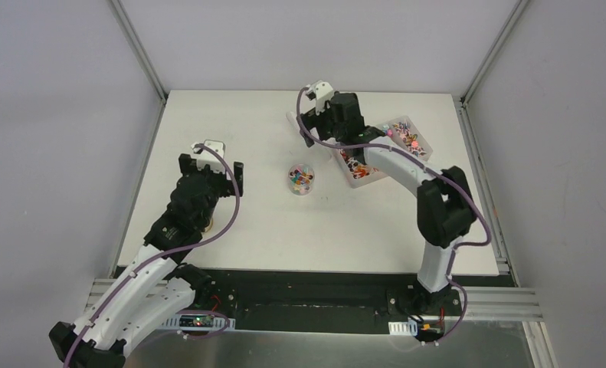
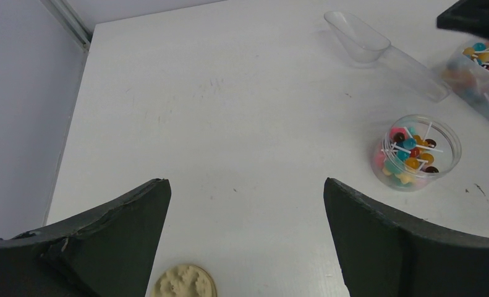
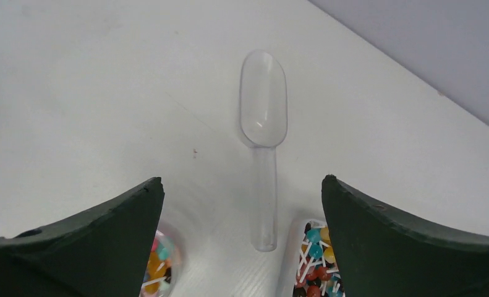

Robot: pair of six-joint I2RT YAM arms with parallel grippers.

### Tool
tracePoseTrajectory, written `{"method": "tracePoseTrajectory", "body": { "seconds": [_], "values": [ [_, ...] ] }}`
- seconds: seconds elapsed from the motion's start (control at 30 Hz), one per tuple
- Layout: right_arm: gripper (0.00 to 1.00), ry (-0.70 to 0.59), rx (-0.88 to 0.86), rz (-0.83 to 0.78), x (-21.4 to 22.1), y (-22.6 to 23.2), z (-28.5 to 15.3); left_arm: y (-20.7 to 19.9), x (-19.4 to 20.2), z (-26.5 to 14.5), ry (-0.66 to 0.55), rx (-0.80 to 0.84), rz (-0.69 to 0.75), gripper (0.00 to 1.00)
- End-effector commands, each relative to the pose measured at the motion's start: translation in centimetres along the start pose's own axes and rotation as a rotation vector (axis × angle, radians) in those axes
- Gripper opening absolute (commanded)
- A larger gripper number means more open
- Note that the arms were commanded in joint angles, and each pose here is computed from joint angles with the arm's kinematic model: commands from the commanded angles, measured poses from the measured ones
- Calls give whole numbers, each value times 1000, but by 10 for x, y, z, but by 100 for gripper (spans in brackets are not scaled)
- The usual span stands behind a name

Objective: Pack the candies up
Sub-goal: Place the spatula at the center of the board, then pick up the bottle lid at the center of the board.

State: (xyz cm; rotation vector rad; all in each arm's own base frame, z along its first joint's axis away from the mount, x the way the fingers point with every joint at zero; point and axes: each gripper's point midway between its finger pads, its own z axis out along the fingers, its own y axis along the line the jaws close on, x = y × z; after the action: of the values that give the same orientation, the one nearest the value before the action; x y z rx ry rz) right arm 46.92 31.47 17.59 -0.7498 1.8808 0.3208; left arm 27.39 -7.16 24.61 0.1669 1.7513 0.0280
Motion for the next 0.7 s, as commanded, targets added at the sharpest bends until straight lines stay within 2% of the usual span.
{"method": "tracePoseTrajectory", "body": {
  "seconds": [0.0, 0.17, 0.3, 0.5, 0.67],
  "values": [
    [100, -99, -94, 111, -42, 21, -52, 4, 1, 7, 6, -46, -22, 99],
    [100, -137, -97, 250, -45, 28, -99, 6, 9, 16, 51, -93, -35, 99],
    [100, -176, -28, 362, -45, 20, -140, 5, 16, 20, 107, -122, -89, 99],
    [100, -217, 2, 351, -29, 18, -185, 5, 44, 21, 190, -184, -187, 99],
    [100, -204, 154, 418, 3, -3, -199, 17, 74, 29, 305, -246, -332, 99]
  ]
}}
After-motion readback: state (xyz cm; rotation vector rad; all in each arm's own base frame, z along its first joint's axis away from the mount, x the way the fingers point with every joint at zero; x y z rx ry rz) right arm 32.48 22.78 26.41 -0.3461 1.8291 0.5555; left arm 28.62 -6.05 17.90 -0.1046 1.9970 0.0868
